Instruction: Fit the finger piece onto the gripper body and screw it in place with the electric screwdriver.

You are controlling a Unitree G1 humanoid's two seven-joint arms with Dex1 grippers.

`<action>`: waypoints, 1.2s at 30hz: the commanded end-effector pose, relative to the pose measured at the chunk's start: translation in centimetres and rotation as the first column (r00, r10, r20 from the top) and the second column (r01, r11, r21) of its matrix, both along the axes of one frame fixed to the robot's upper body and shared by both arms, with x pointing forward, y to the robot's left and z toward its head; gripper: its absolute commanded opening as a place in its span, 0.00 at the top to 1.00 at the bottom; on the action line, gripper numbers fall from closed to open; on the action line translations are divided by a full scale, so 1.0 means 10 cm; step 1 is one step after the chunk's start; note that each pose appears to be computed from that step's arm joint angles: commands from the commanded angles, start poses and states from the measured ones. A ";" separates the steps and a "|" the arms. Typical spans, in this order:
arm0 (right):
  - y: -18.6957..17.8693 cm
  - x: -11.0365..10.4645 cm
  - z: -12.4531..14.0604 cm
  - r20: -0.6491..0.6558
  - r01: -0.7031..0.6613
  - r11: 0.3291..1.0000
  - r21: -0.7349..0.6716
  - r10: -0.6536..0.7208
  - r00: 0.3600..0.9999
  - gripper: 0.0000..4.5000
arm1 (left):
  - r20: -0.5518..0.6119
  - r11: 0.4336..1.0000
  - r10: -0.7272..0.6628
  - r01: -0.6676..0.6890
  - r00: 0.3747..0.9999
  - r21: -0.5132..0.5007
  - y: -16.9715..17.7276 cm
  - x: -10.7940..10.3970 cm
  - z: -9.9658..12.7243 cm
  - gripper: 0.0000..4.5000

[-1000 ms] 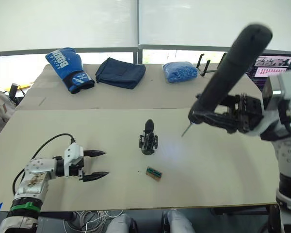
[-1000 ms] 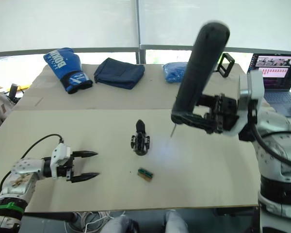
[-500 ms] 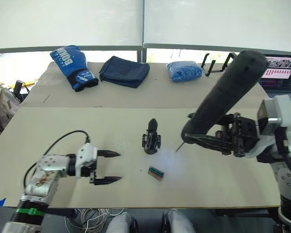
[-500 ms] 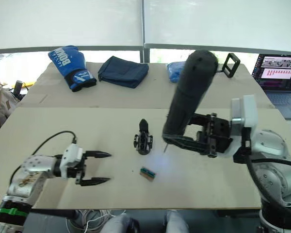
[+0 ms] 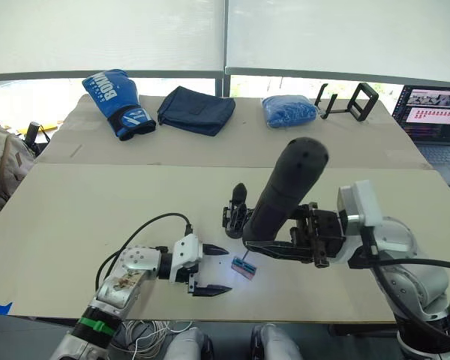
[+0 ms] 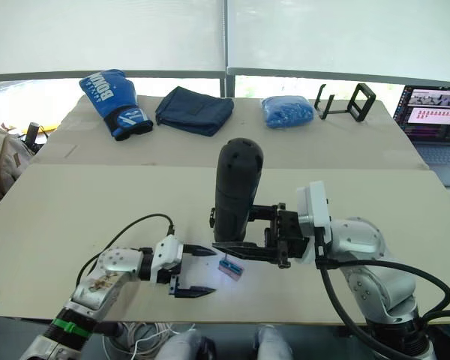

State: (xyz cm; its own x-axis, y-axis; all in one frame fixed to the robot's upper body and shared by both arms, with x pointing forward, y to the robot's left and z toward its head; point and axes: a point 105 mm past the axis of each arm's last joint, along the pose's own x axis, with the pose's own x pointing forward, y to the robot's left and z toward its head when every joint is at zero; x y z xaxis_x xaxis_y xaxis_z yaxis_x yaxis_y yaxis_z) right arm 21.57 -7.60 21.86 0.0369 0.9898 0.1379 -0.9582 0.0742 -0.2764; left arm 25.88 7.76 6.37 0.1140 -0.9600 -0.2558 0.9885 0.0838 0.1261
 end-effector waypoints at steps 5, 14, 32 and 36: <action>0.01 -0.01 0.00 0.066 -0.005 1.000 0.009 0.004 0.998 0.57 | -0.010 1.000 -0.021 0.022 1.000 0.019 -0.23 0.02 -0.16 0.01; 0.04 0.02 -0.07 0.058 0.015 1.000 -0.002 -0.015 0.998 0.57 | -0.009 0.998 -0.050 0.051 0.999 0.032 -0.31 -0.02 -0.21 0.01; -0.02 0.12 -0.13 0.049 0.058 0.998 -0.030 -0.056 0.997 0.57 | -0.043 0.995 -0.094 0.095 0.995 0.022 -0.34 -0.04 -0.21 0.01; -0.02 0.13 -0.12 0.045 0.060 0.998 -0.026 -0.058 0.997 0.57 | -0.046 0.995 -0.094 0.095 0.995 0.025 -0.33 -0.03 -0.23 0.01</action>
